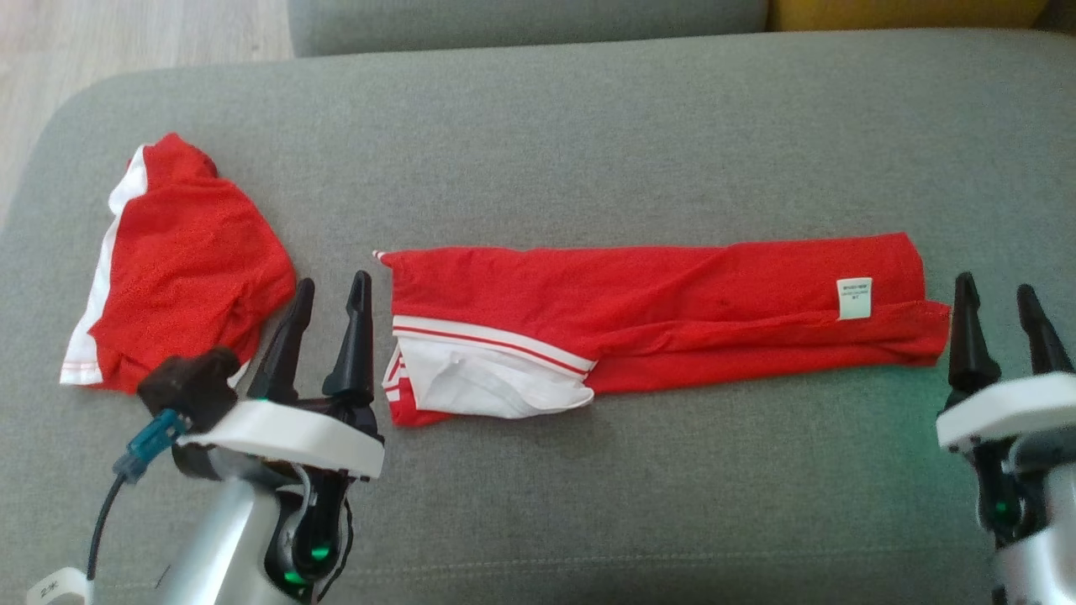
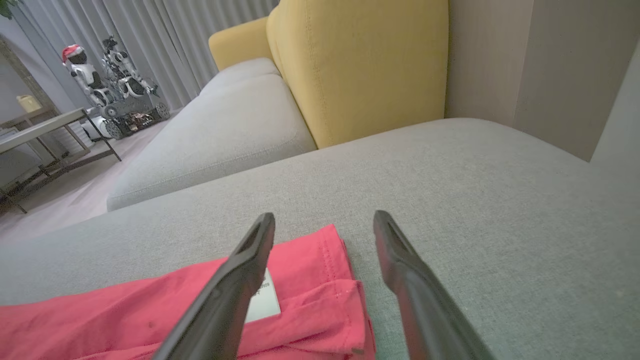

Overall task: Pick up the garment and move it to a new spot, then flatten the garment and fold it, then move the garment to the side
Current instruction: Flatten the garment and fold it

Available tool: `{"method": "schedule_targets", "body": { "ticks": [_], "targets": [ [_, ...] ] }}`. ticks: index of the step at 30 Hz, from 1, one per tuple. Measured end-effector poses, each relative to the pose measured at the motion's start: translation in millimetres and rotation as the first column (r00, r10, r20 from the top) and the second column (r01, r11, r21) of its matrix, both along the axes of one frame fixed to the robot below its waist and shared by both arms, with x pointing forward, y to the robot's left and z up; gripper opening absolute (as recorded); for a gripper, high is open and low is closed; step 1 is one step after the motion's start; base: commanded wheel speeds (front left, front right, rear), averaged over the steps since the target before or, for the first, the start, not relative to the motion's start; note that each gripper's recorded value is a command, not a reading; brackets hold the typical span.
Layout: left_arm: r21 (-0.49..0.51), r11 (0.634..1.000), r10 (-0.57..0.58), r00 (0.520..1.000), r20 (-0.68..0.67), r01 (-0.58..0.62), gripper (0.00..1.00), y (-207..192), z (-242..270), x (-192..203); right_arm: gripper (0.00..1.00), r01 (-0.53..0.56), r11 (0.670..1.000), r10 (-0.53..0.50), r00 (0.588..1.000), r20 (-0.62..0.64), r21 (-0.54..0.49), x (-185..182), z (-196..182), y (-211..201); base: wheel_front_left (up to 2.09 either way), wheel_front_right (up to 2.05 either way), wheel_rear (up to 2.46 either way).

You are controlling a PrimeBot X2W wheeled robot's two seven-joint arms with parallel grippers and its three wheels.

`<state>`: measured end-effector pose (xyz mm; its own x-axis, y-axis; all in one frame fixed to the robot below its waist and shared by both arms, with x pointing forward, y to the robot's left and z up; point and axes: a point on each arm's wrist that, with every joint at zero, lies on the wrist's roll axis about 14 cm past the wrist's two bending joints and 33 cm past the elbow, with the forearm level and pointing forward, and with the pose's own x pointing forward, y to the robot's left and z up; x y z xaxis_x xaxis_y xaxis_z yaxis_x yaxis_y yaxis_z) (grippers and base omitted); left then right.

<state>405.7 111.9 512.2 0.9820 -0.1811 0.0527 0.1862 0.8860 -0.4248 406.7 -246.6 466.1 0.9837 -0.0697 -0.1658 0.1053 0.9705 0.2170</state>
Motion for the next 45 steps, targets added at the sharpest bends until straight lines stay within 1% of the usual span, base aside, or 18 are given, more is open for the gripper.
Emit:
{"method": "schedule_targets", "body": {
  "ticks": [5,12,16,19,23,25,26,27,31,37,43,44,45],
  "targets": [
    [0.005,1.0,-0.007,1.0,-0.022,0.007,1.0,0,-12,3,1.0,0.025,1.0,-0.024,0.997,-0.076,0.009,17,-15,-7,0.0,0.0,0.0],
    [0.006,1.0,-0.021,0.999,-0.027,0.021,1.0,-3,-19,11,1.0,0.044,0.999,-0.039,0.974,-0.222,0.018,28,-55,-8,0.0,0.0,0.0],
    [0.015,1.0,-0.008,0.999,-0.041,0.009,1.0,1,-24,13,1.0,0.024,1.0,-0.029,0.954,-0.298,-0.02,30,-76,-5,0.0,0.0,0.0],
    [0.02,1.0,-0.004,0.999,-0.048,0.005,1.0,4,-28,14,1.0,0.021,1.0,-0.02,0.943,-0.331,-0.002,32,-88,1,0.0,0.0,0.0],
    [0.027,1.0,0.006,0.999,-0.047,-0.005,1.0,8,-28,16,1.0,-0.006,1.0,-0.002,0.922,-0.386,-0.019,28,-102,7,0.0,0.0,0.0],
    [0.044,0.999,0.006,0.999,-0.042,-0.004,1.0,9,-28,17,1.0,-0.009,1.0,0.006,0.914,-0.406,-0.004,25,-108,12,0.0,0.0,0.0],
    [0.046,0.999,0.006,0.999,-0.041,-0.004,1.0,9,-28,17,0.42,-0.01,1.0,0.009,0.914,-0.406,-0.001,25,-108,13,0.0,0.0,0.0],
    [0.049,0.999,0.005,0.999,-0.039,-0.003,1.0,9,-27,18,0.0,-0.01,1.0,0.011,0.914,-0.405,0.004,26,-108,14,0.0,0.0,0.0],
    [0.049,0.999,0.002,1.0,-0.026,-0.001,1.0,8,-22,19,0.0,-0.011,1.0,0.015,0.921,-0.39,0.011,29,-102,15,0.0,0.0,0.0],
    [0.049,0.999,-0.003,1.0,-0.015,0.004,1.0,6,-18,19,0.0,0.023,0.999,-0.031,0.933,-0.358,-0.028,28,-92,-7,0.0,0.0,0.0],
    [0.047,0.999,-0.013,1.0,-0.005,0.013,1.0,4,-14,17,0.0,0.086,0.985,-0.129,0.944,-0.304,-0.151,33,-67,-58,0.0,0.0,0.0],
    [0.047,0.999,-0.013,1.0,-0.004,0.013,1.0,4,-14,17,0.0,0.103,0.979,-0.152,0.944,-0.291,-0.178,33,-61,-69,0.0,0.0,0.0],
    [0.048,0.999,-0.013,1.0,-0.002,0.013,1.0,4,-13,16,0.0,0.135,0.963,-0.196,0.945,-0.263,-0.233,33,-49,-89,0.0,0.0,0.0]
  ]
}}
